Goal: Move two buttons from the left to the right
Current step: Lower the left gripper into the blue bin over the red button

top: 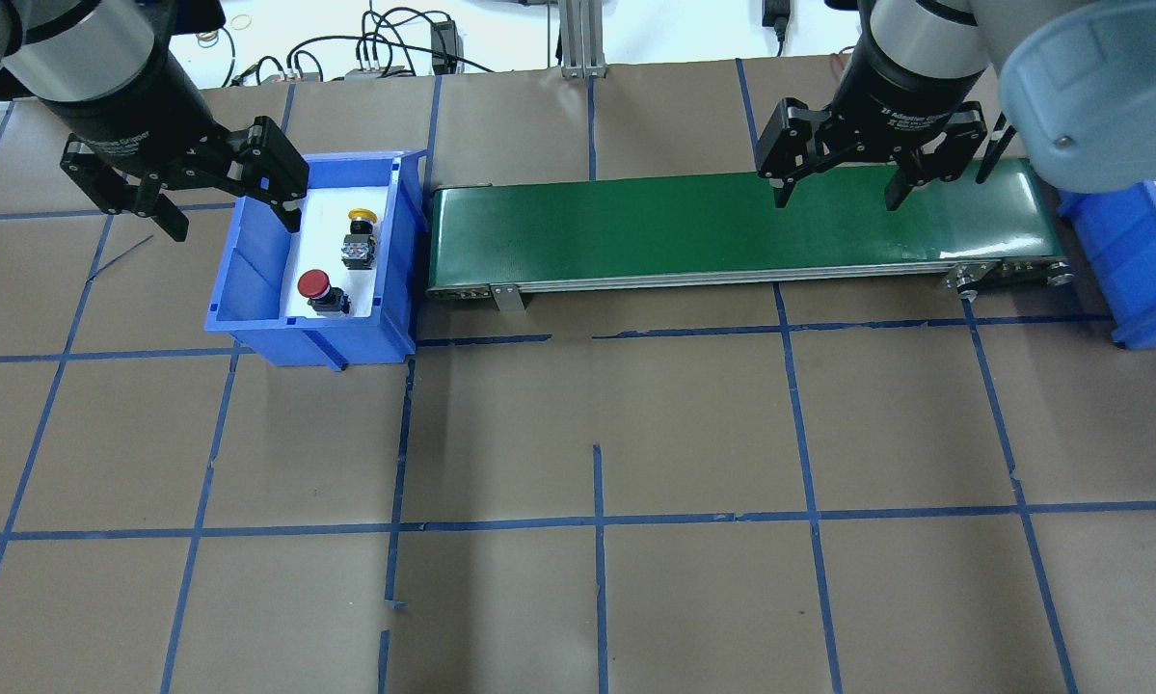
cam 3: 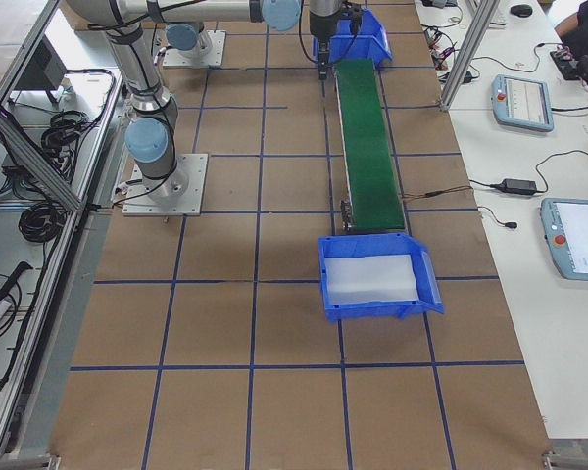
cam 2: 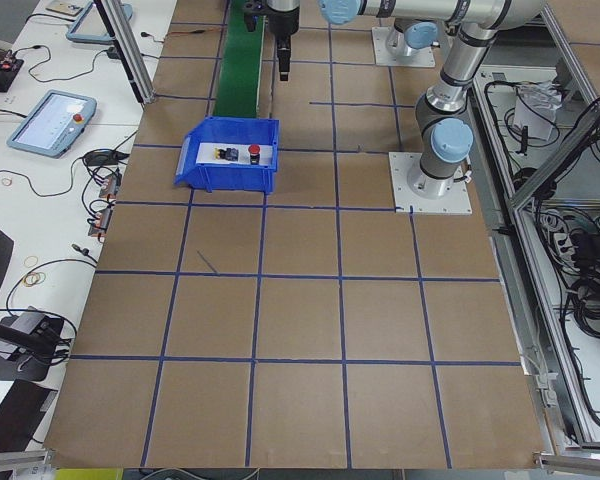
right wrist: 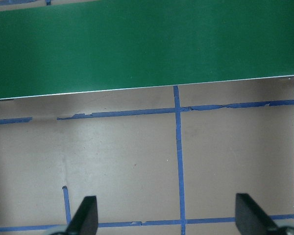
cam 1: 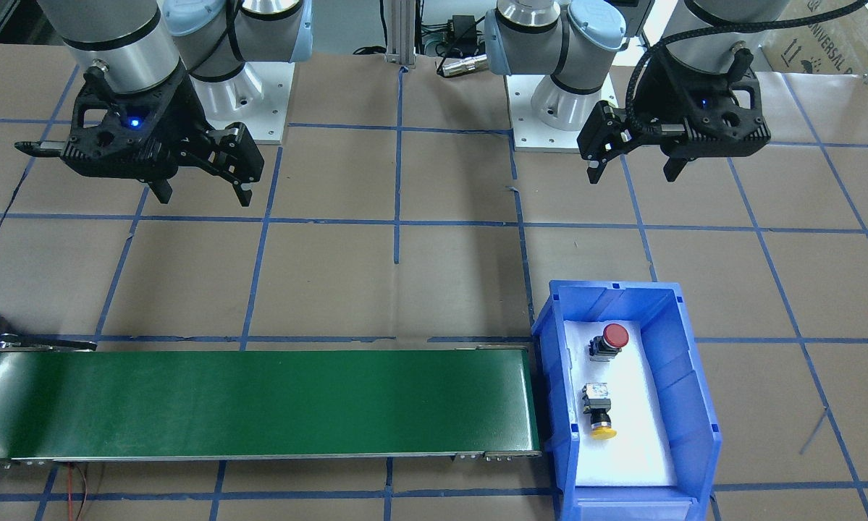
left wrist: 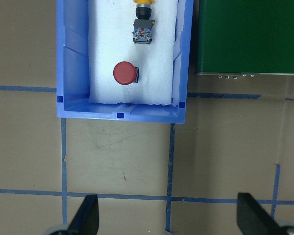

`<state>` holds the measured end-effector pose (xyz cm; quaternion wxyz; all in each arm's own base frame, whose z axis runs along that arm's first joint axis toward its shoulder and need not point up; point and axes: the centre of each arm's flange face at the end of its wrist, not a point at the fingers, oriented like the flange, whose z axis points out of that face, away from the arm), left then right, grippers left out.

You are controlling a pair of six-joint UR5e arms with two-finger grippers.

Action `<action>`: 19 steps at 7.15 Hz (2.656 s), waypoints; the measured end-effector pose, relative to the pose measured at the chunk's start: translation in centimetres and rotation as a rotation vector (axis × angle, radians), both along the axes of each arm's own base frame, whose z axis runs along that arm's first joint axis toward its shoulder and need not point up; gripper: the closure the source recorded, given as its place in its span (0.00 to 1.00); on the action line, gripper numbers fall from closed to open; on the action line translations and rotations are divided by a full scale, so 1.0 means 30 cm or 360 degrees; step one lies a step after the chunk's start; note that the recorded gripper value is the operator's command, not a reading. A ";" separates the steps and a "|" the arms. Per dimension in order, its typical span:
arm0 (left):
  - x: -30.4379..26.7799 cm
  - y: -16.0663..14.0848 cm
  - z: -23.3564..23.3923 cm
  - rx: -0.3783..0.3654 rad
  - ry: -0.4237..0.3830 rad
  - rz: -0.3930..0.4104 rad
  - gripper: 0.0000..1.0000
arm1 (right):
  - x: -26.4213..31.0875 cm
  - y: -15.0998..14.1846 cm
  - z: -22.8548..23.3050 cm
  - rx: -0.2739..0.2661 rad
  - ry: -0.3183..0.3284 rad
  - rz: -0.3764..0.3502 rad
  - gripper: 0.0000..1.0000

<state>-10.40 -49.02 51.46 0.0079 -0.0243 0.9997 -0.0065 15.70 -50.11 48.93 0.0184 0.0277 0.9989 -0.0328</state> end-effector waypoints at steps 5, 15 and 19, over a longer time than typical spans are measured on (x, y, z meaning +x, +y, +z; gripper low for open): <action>0.002 0.008 -0.001 0.0055 0.0004 0.0038 0.00 | -0.005 -0.002 0.000 -0.0002 0.0000 -0.0003 0.00; 0.220 -0.393 -0.714 0.0167 0.0051 -0.0103 0.00 | -0.016 -0.004 -0.011 0.0010 0.0010 0.0002 0.00; 0.221 -0.392 -0.863 0.0181 0.0061 -0.0101 0.22 | -0.015 -0.001 -0.022 0.0020 0.0018 -0.0002 0.00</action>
